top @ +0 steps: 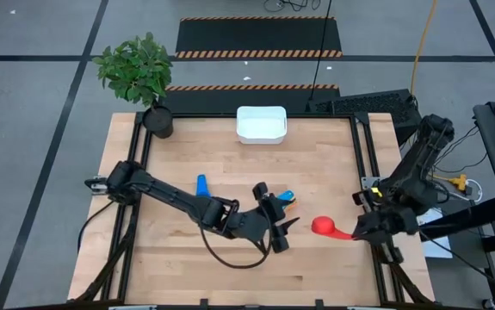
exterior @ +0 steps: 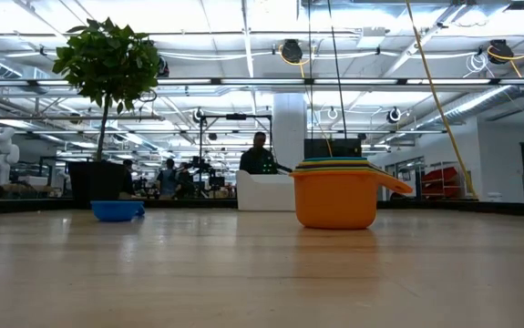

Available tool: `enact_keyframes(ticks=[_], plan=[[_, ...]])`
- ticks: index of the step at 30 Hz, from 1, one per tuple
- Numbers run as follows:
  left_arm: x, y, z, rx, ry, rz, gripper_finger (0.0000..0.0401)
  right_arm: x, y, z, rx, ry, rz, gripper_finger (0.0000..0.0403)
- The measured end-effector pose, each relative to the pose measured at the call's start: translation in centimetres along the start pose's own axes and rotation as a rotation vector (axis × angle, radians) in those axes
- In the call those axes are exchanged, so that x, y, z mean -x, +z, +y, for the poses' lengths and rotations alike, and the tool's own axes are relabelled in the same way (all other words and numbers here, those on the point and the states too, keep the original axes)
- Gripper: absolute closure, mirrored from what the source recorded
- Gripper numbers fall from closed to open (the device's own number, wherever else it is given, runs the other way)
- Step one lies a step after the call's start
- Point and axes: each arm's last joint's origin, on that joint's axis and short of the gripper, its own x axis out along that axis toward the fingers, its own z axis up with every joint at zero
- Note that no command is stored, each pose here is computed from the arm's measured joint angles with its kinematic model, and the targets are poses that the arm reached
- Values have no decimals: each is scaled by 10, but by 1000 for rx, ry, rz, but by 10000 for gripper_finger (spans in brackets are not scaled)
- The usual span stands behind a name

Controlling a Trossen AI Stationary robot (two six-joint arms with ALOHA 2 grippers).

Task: Nest measuring cups in basket
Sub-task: Stack the red measuring cup on top of the light blue measuring cup

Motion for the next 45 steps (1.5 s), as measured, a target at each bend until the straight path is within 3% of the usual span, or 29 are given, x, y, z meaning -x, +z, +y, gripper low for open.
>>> enact_keyframes(ticks=[4, 14, 19, 25, 30, 34, 39, 45], plan=[[-5, -1, -8, 104, -29, -55, 202, 0, 5, -3, -27, 72, -91, 403], [-2, -16, -36, 106, -82, -69, 239, -2, 13, -9, -97, 195, -249, 403], [-8, -27, -42, 143, -111, -53, 217, -4, 11, -11, -86, 177, -245, 403], [-31, -33, -37, 195, -86, -113, 150, -5, 12, -11, -116, 193, -260, 403], [-38, -29, -33, 159, -93, -164, 99, -4, 13, -11, -164, 225, -279, 403], [-39, -27, -33, 123, -95, -201, 86, -4, 13, -11, -172, 226, -277, 403], [-33, -19, -37, 53, -108, -280, 104, -4, 13, -11, -173, 227, -277, 403], [-20, -16, -52, -126, -117, -350, 144, -4, 14, -12, -193, 224, -281, 403]])
